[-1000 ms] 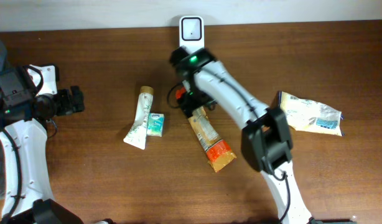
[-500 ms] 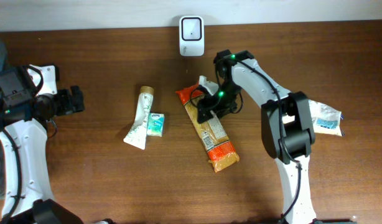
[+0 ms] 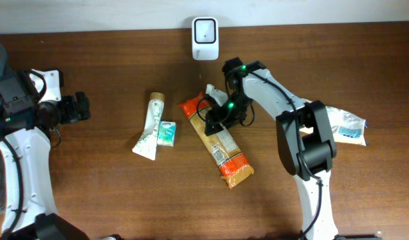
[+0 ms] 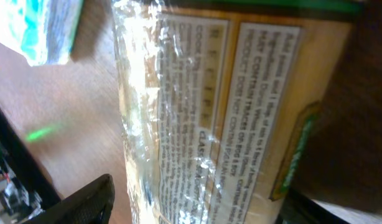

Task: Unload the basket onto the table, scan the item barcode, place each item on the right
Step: 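Lift the spaghetti package with the right gripper toward the scanner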

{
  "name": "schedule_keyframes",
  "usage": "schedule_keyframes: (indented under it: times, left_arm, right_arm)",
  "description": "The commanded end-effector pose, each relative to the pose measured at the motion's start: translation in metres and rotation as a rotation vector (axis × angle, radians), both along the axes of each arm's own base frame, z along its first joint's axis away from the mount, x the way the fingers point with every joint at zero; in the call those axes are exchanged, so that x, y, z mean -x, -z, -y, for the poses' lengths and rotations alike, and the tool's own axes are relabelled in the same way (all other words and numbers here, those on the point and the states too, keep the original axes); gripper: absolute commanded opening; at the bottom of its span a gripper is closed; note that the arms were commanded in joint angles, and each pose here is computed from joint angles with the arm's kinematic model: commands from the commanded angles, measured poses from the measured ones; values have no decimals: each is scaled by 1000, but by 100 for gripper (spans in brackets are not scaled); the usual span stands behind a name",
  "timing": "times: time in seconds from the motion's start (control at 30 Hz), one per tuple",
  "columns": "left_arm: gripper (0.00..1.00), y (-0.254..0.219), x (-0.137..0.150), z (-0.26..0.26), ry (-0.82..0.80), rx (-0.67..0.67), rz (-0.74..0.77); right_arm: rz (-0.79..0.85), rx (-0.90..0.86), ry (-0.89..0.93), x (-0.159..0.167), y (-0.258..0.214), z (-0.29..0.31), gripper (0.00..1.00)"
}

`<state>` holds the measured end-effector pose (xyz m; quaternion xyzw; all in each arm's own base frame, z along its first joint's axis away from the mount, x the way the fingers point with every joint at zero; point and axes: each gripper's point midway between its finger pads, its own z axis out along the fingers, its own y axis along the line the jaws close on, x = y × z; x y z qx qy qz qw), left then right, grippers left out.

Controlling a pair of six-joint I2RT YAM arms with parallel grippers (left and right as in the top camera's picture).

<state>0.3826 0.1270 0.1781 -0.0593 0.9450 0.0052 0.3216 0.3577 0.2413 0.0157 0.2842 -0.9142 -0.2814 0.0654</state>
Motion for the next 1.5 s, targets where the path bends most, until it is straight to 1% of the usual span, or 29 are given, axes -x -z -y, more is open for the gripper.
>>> schedule_keyframes:
  times: [0.0,0.03,0.07,0.17,0.2,0.23,0.33,0.37,0.4,0.43,0.47,0.53,0.6,0.63,0.67,0.7,0.8,0.9,1.0,1.07,1.13,1.17,1.2,1.23,1.27,1.3,1.47]
  left_arm:
    - [99,-4,-2,-1,10,-5,14]
    - [99,-4,-2,-1,10,-5,14]
    - [99,-4,-2,-1,10,-4,14]
    - [99,-4,-2,-1,10,-4,14]
    - [99,-4,-2,-1,10,-4,14]
    - [99,-4,-2,-1,10,-4,14]
    - [99,-4,-2,-1,10,-4,14]
    - [99,-4,-2,-1,10,-4,14]
    - [99,-4,-2,-1,10,-4,14]
    - [99,-4,-2,-1,10,-4,14]
    - [99,-4,-2,-1,10,-4,14]
    - [99,-4,-2,-1,10,-4,14]
    - [99,-4,-2,-1,10,-4,14]
    - [99,-4,-2,-1,10,-4,14]
    - [99,-4,-2,-1,10,-4,14]
    - [99,-4,-2,-1,10,-5,14]
    - [99,-4,-2,-1,10,-5,14]
    - [99,-4,-2,-1,10,-4,14]
    - [99,-4,-2,-1,10,-5,14]
    - [99,-4,-2,-1,10,-4,14]
    - [99,-4,-2,-1,10,-5,14]
    - [99,-4,-2,-1,10,-4,14]
    - [99,-4,-2,-1,10,-4,14]
    - [99,-4,-2,-1,10,-4,14]
    - [99,-4,-2,-1,10,-4,14]
    - [99,-4,-2,-1,10,-4,14]
    - [99,-4,-2,-1,10,-4,14]
  right_arm:
    - [-74,74,-12,19,33,6,46]
    - [-73,73,-10,19,33,7,32]
    - [-73,73,-8,18,33,7,24]
    - [-71,68,-6,17,32,7,18]
    - [-70,70,-6,16,30,7,13]
    - [-67,71,-7,14,25,7,4]
    - [-30,61,-6,-1,-1,2,4]
    - [13,99,7,-12,-19,5,4]
    - [39,146,33,-19,-26,11,4]
    - [75,227,74,-29,-34,21,4]
    - [116,321,116,-38,-41,33,4]
    - [263,708,283,-57,-61,84,4]
    - [384,992,449,-61,-79,121,4]
    - [432,1091,503,-59,-86,131,4]
    - [465,1151,538,-56,-90,135,4]
    - [493,1198,561,-54,-88,136,4]
    - [521,1274,529,-48,-63,130,4]
    - [559,1349,502,-50,-40,131,4]
    - [567,1335,488,-50,-26,119,4]
    - [548,1291,456,-45,-20,104,4]
    - [476,1204,339,-33,-6,79,22]
    - [454,1177,296,-28,-3,70,41]
    - [453,1165,275,-25,-1,64,62]
    - [460,1164,270,-24,-2,61,74]
    - [466,1159,268,-24,-3,59,84]
    - [468,1155,275,-26,-4,58,89]
    - [445,1161,322,-36,-5,76,90]
